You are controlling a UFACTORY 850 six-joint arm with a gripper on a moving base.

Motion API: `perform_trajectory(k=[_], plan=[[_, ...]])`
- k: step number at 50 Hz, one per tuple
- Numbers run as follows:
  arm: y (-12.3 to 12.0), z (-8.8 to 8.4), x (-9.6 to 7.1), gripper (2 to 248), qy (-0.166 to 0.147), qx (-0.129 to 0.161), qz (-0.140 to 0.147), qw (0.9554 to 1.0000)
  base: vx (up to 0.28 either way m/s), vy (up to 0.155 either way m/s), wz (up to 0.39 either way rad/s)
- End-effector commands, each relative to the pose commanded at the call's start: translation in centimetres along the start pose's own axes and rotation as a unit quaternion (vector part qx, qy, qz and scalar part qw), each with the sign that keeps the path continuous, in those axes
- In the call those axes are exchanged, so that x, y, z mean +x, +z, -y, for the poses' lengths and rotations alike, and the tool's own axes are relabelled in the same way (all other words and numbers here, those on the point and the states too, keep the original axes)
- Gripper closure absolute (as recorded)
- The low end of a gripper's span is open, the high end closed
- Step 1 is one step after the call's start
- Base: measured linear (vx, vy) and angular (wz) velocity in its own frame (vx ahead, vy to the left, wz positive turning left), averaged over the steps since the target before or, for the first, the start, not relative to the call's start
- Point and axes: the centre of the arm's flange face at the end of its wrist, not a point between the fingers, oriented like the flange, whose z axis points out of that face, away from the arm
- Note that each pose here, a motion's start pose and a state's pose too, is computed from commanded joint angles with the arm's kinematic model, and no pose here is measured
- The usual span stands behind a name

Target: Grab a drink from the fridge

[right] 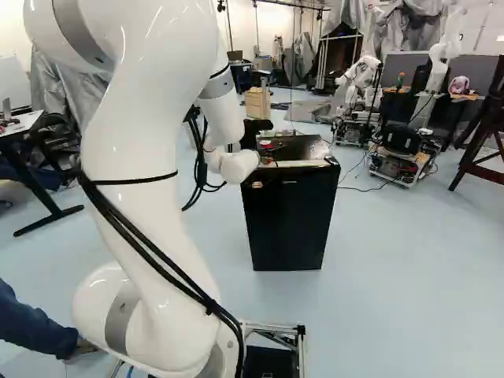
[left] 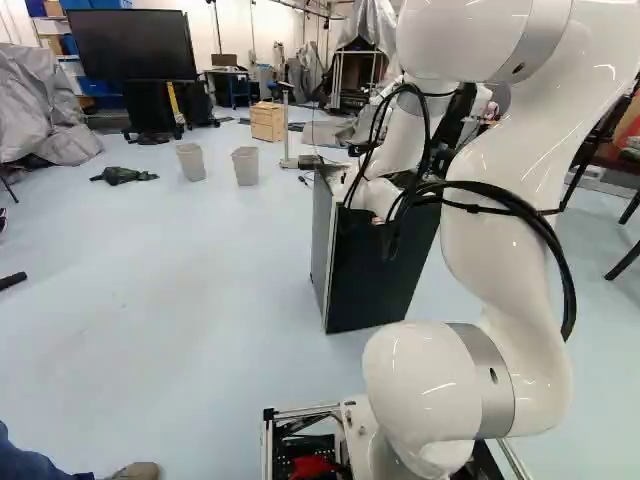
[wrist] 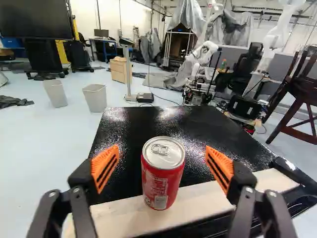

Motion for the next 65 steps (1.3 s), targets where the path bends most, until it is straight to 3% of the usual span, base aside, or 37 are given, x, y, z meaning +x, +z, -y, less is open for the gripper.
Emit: perform_trajectory(k=[1,2,6,7,12,13,17,18,30,65], plan=[[0.0,0.0,0.0,8,0.000,0.000,0.000,1.0000,0.000,0.000,0.000],[0.0,0.0,0.0,45,0.000,0.000,0.000,1.0000,0.000,0.000,0.000],[0.0,0.0,0.0,45,0.000,0.000,0.000,1.0000,0.000,0.000,0.000],[0.0,0.0,0.0,84,0.000,0.000,0.000,1.0000,0.000,0.000,0.000],[0.0,0.0,0.0,84,0.000,0.000,0.000,1.0000,0.000,0.000,0.000],[0.0,0.0,0.0,121,0.000,0.000,0.000,1.0000,0.000,0.000,0.000],[0.0,0.0,0.0,121,0.000,0.000,0.000,1.0000,0.000,0.000,0.000],[0.0,0.0,0.0,149,0.000,0.000,0.000,1.0000,0.000,0.000,0.000],[-0.1,0.0,0.2,149,0.000,0.000,-0.002,1.0000,0.000,0.000,0.000],[-0.8,-0.4,3.4,149,0.001,-0.003,-0.034,0.9994,0.000,0.000,0.000]])
